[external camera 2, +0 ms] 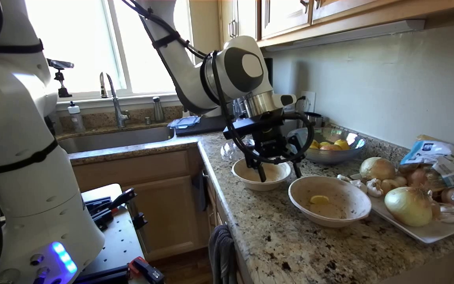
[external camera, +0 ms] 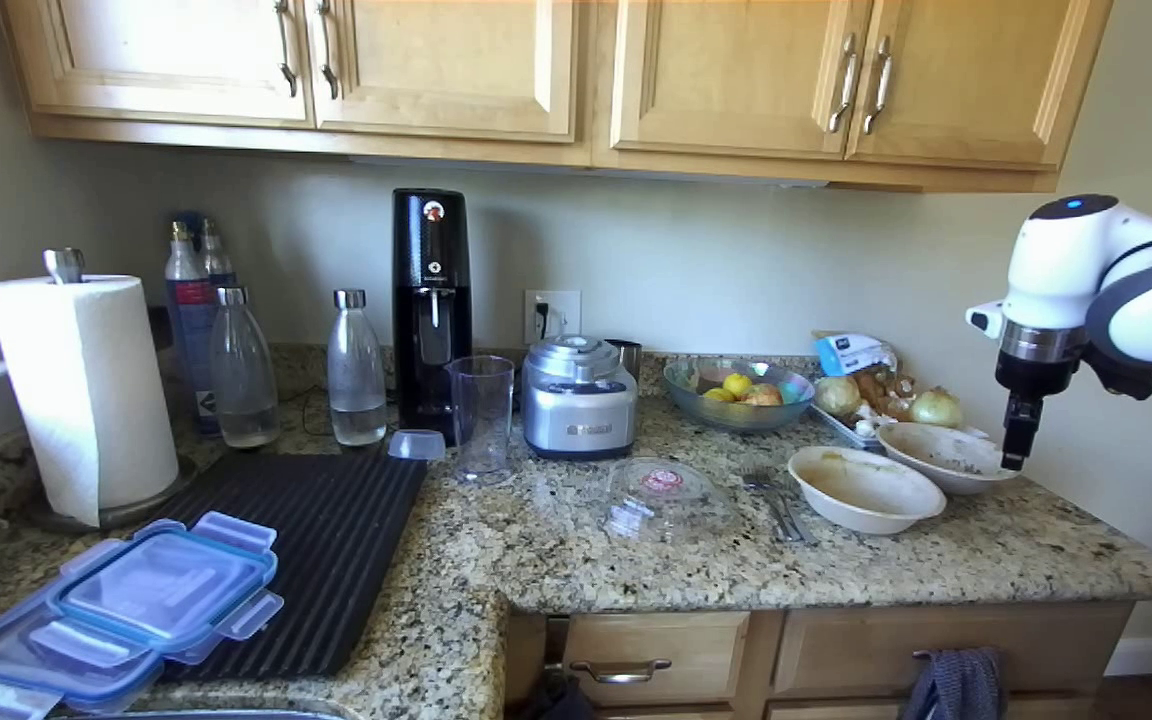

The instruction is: Put the bowl on the right on top of the bowl on the left, place the silver forks in the topmost bowl

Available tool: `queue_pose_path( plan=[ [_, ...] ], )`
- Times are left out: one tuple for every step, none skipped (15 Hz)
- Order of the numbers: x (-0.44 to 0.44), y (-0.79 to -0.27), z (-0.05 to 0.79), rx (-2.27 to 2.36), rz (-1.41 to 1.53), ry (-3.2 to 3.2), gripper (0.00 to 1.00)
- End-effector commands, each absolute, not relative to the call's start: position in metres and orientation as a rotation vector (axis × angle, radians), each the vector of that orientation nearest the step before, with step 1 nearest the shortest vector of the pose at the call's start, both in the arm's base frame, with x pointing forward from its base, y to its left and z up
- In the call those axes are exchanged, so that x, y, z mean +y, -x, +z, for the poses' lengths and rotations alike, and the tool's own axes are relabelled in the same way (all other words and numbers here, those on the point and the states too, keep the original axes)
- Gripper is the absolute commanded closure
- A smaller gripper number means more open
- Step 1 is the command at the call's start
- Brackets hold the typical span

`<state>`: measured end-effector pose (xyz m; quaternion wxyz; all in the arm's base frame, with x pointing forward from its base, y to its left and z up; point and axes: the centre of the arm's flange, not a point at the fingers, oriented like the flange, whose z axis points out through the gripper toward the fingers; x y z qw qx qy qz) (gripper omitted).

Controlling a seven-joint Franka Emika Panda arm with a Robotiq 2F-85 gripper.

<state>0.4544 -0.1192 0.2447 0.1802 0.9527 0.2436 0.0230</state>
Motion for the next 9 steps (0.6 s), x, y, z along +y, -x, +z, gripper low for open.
queue_pose_path(
  plan=[
    [-0.114,-0.469,0.230,0.778,0.101,-2.648,0.00],
    [-0.111,-0.476,0.224,0.809,0.110,-2.629,0.00],
    [-0.109,-0.480,0.222,0.835,0.113,-2.620,0.00],
    [-0.107,-0.484,0.219,0.854,0.119,-2.598,0.00],
    [-0.106,-0.488,0.217,0.865,0.117,-2.585,0.00],
    [-0.104,-0.491,0.215,0.878,0.110,-2.581,0.00],
    [-0.103,-0.495,0.212,0.889,0.103,-2.580,0.00],
    [-0.101,-0.498,0.208,0.893,0.096,-2.580,0.00],
    [-0.100,-0.501,0.204,0.902,0.089,-2.581,0.00]
  ],
)
